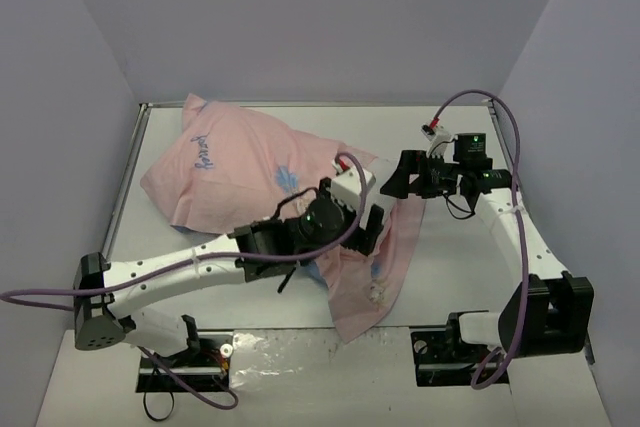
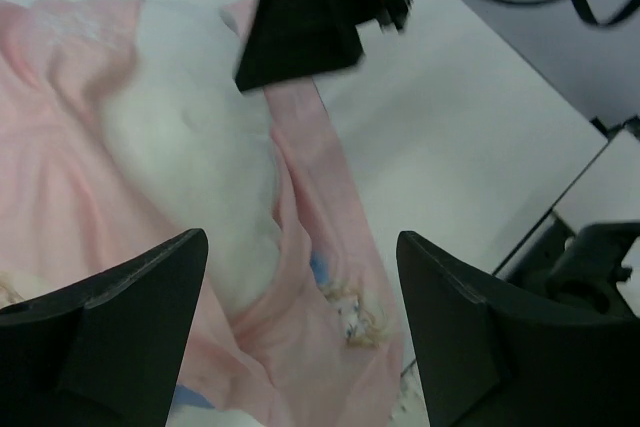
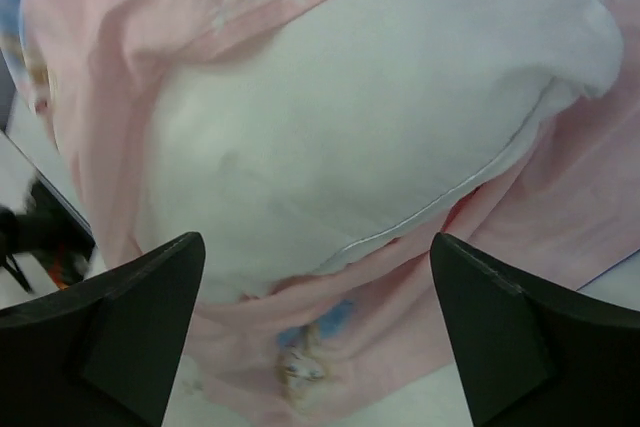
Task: Remove the pillowcase from the pillow
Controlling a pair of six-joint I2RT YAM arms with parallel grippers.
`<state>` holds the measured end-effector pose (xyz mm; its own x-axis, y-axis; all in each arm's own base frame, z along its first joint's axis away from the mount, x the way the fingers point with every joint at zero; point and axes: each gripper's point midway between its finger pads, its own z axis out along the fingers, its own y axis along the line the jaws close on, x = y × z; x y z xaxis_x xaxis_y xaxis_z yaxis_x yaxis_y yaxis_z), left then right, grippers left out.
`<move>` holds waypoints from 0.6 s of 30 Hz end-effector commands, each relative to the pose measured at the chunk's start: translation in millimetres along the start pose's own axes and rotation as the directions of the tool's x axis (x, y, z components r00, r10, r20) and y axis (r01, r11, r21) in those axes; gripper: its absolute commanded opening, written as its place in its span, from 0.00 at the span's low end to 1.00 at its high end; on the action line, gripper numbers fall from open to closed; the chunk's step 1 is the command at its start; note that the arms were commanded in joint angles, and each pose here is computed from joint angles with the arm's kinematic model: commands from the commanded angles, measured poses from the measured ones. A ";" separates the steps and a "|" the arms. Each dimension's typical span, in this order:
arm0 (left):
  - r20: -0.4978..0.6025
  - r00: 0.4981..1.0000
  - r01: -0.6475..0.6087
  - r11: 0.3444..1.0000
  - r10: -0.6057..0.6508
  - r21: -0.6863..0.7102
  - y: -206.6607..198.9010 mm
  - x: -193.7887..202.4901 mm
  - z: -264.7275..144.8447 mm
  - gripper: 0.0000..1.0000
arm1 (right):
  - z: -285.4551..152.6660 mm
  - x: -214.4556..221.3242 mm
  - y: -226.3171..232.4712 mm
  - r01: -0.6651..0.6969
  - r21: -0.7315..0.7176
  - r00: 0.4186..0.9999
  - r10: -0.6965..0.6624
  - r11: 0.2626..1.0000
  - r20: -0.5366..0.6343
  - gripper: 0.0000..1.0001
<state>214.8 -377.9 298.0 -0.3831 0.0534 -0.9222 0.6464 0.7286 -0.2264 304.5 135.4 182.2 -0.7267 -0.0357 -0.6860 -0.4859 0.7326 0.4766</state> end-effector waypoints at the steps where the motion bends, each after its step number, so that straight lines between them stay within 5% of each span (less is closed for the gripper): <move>1: 0.036 0.999 -0.022 0.994 0.026 -0.110 -4.5 23.0 -15.1 0.75 | -2.4 -19.6 -5.7 -0.400 0.087 0.913 0.388 0.913 0.126 0.94; 12: -0.018 1.000 -0.019 0.964 0.015 -0.264 -8.8 110.5 -17.9 0.75 | 27.3 1.8 -22.8 -0.531 0.068 0.846 0.522 0.845 0.109 0.95; 18: 0.015 0.991 0.129 0.950 -0.130 -0.284 -13.5 153.7 -25.9 0.75 | 47.9 2.0 -23.0 -0.546 0.056 0.837 0.541 0.836 0.081 0.90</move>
<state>127.4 -370.3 171.2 -0.4307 0.0843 -0.8985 0.4835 0.8622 -0.1509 325.9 141.8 132.9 -0.8460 0.4099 -0.3409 0.0415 0.6881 0.7244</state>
